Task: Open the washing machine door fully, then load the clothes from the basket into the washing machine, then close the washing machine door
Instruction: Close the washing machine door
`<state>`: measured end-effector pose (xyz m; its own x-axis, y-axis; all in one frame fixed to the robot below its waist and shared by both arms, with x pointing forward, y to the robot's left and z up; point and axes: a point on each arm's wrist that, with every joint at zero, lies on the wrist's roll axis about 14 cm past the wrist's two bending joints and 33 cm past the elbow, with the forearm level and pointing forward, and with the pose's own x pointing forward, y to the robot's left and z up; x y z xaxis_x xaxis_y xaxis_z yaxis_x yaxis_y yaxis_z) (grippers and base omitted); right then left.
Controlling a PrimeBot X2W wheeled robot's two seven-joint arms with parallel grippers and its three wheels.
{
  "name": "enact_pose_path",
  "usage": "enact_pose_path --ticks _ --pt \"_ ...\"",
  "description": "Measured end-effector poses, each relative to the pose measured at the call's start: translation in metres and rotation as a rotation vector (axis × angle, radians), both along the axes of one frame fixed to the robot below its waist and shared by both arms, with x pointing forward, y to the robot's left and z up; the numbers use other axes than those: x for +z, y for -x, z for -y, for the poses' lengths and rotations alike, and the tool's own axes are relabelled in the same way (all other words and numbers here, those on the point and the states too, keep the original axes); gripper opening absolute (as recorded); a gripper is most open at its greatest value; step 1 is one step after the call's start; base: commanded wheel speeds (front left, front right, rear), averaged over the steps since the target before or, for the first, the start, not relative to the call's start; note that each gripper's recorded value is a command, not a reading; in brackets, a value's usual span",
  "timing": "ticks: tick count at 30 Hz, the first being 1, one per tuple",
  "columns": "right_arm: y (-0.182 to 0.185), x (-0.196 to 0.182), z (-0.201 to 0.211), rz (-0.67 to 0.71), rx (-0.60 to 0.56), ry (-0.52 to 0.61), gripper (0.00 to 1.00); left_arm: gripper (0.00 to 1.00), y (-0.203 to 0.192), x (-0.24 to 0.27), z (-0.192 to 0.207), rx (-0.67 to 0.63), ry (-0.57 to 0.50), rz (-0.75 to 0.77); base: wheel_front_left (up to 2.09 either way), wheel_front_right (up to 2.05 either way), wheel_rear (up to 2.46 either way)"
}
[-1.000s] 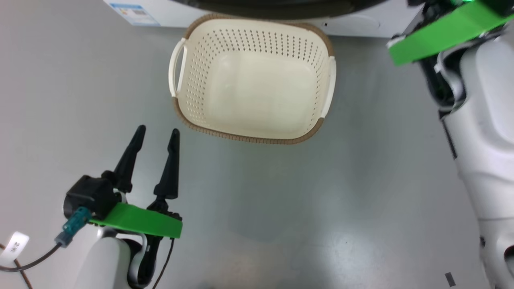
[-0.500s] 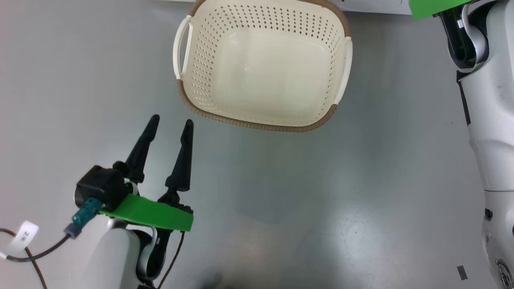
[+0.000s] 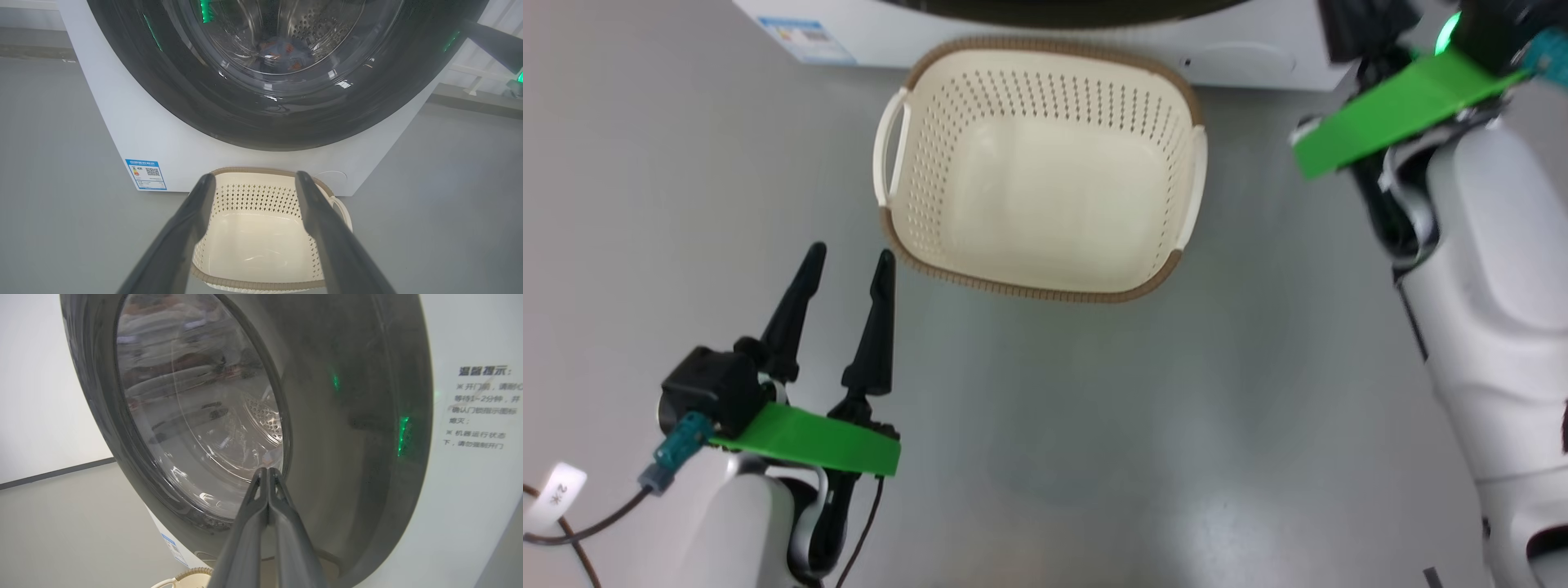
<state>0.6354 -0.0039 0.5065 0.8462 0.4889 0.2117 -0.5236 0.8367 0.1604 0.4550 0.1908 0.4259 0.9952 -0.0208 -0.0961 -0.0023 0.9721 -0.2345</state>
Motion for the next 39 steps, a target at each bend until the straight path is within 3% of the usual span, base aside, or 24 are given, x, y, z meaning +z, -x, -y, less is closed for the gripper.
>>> enact_pose_path --ticks 11,29,30,32,33,34,35,39 --pt "0.061 0.008 0.003 -0.026 0.049 0.017 0.00 1.00 0.017 0.025 0.004 -0.007 0.004 0.051 0.00 0.00 0.00" --pt "0.151 -0.005 0.046 -0.118 -0.020 0.051 0.01 1.00 0.044 0.052 0.013 -0.035 -0.010 0.110 0.00 0.00 0.00" --pt "0.155 -0.005 0.049 -0.121 -0.029 0.049 0.06 1.00 0.046 0.053 0.012 -0.034 -0.017 0.111 0.00 0.00 0.00" --pt "0.162 -0.004 0.056 -0.127 -0.050 0.044 0.26 1.00 0.051 0.054 0.006 -0.017 -0.029 0.110 0.00 0.00 0.00" --pt "0.165 -0.003 0.059 -0.129 -0.062 0.038 0.44 1.00 0.053 0.055 0.001 -0.002 -0.027 0.112 0.00 0.00 0.00" --pt "0.169 -0.002 0.063 -0.129 -0.074 0.032 0.87 1.00 0.055 0.056 -0.001 0.005 -0.032 0.114 0.00 0.00 0.00" --pt "0.173 0.003 0.072 -0.123 -0.111 0.008 1.00 1.00 0.059 0.058 -0.004 0.015 -0.041 0.119 0.00 0.00 0.00" --pt "0.184 0.010 0.087 -0.114 -0.169 -0.020 1.00 1.00 0.065 0.061 -0.003 0.025 -0.031 0.129 0.00 0.00 0.00"
